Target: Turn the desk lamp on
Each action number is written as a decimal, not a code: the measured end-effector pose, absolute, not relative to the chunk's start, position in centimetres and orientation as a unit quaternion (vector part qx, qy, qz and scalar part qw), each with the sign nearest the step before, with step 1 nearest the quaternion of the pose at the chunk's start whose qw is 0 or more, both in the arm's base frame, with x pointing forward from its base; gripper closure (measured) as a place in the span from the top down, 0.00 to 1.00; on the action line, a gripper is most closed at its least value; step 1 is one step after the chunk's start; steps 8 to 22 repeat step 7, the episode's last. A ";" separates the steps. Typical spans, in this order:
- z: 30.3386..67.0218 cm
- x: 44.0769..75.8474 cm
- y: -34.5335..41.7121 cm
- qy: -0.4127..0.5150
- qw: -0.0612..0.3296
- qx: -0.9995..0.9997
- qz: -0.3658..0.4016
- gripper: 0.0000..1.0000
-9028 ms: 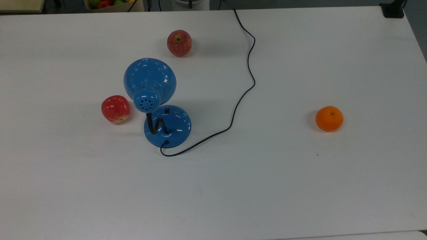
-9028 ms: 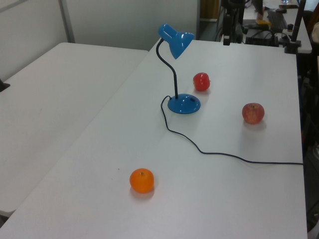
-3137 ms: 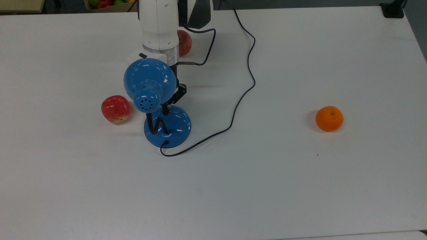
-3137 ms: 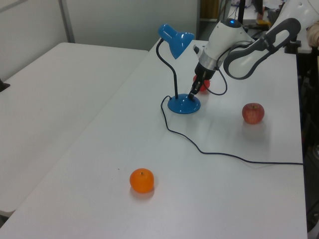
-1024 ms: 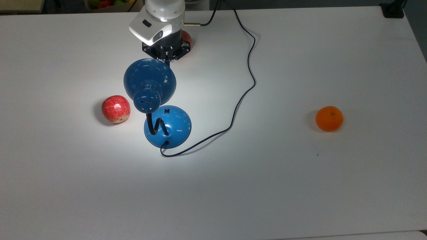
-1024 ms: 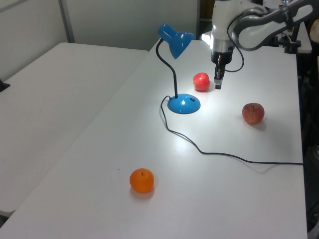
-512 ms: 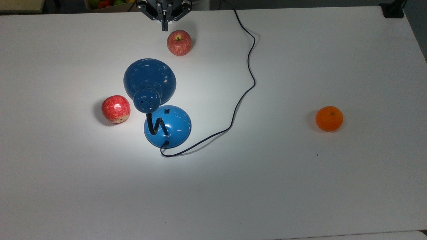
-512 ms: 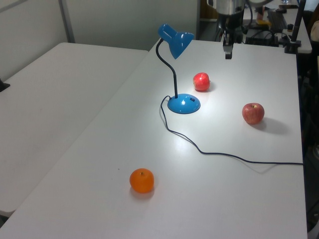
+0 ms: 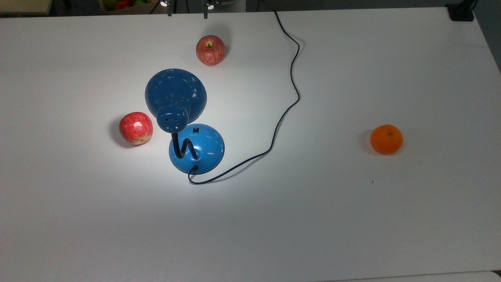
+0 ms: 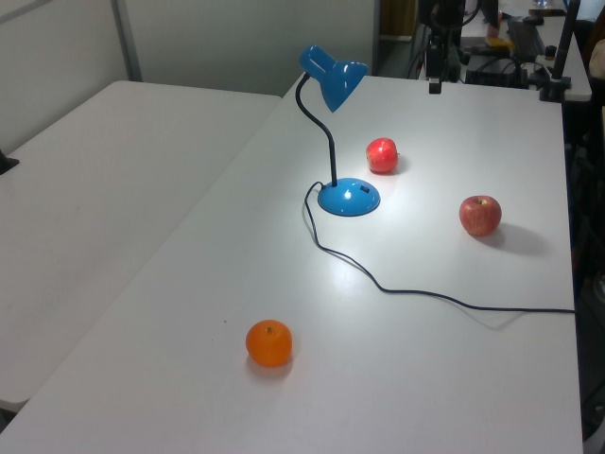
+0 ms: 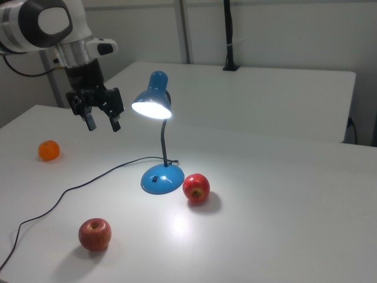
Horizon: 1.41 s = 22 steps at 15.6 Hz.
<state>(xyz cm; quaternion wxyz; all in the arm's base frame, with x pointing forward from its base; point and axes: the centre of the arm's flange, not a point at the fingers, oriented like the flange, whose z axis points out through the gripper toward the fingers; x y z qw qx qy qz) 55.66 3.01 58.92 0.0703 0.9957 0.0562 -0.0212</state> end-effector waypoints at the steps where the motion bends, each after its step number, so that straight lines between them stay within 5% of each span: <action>1: 59.1 55.7 3.0 0.055 0.070 0.996 -0.019 0.88; 3: 59.4 55.7 3.0 0.055 0.069 0.996 -0.016 1.00; 22: 59.9 55.8 3.1 0.048 0.050 0.998 -0.011 1.00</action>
